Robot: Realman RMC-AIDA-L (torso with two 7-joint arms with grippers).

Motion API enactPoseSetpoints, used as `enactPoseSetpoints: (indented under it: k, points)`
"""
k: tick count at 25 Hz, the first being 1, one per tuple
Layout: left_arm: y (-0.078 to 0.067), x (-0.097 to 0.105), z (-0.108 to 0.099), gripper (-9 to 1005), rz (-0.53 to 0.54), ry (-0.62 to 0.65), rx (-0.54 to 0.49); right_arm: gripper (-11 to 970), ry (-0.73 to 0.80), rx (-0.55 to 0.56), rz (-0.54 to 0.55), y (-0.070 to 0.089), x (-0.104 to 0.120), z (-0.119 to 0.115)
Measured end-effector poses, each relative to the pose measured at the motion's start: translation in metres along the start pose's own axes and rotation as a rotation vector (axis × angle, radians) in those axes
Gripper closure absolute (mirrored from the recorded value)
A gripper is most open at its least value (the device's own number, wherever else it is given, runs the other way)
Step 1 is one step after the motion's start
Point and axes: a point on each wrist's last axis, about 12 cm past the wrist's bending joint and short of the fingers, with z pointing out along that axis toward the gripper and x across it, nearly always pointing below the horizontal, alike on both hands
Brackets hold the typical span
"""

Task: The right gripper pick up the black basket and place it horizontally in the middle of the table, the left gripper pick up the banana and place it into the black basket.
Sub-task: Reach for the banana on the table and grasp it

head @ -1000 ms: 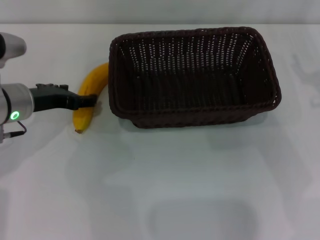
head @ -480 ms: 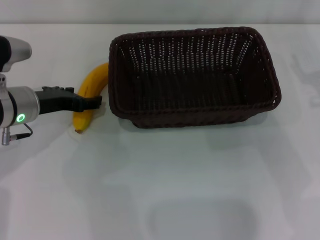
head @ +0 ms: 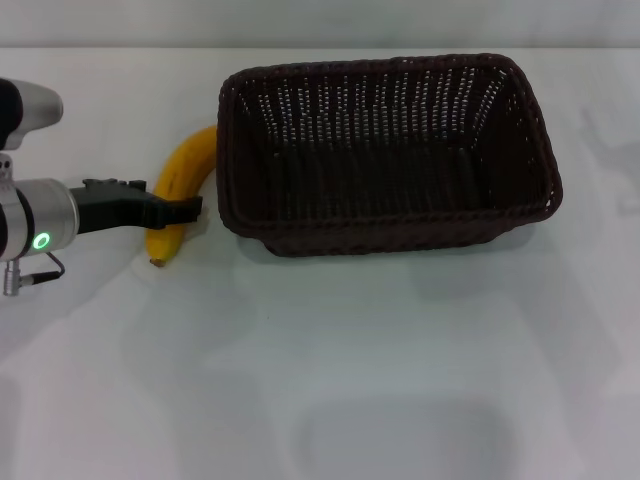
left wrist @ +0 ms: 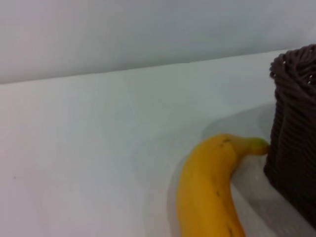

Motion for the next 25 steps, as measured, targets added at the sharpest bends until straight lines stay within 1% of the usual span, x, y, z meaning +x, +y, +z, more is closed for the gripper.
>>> enactPoseSetpoints:
  k: [4,20,25]
  points:
    - [0.0009,0.0028,0.001,275,-0.01,0.007,-0.002,131,-0.003,-0.006,0.003,0.0019,-0.0006,0.0004]
    - [0.0024,-0.0012,0.0017,280,-0.019,-0.007,-0.012,131,-0.015,-0.005,0.006,0.0025,-0.0038,0.0001]
    - [0.0043,0.0005,0.0024,282,-0.038,-0.008,-0.022,131,-0.019,-0.006,0.008,0.0031,-0.0054,0.0009]
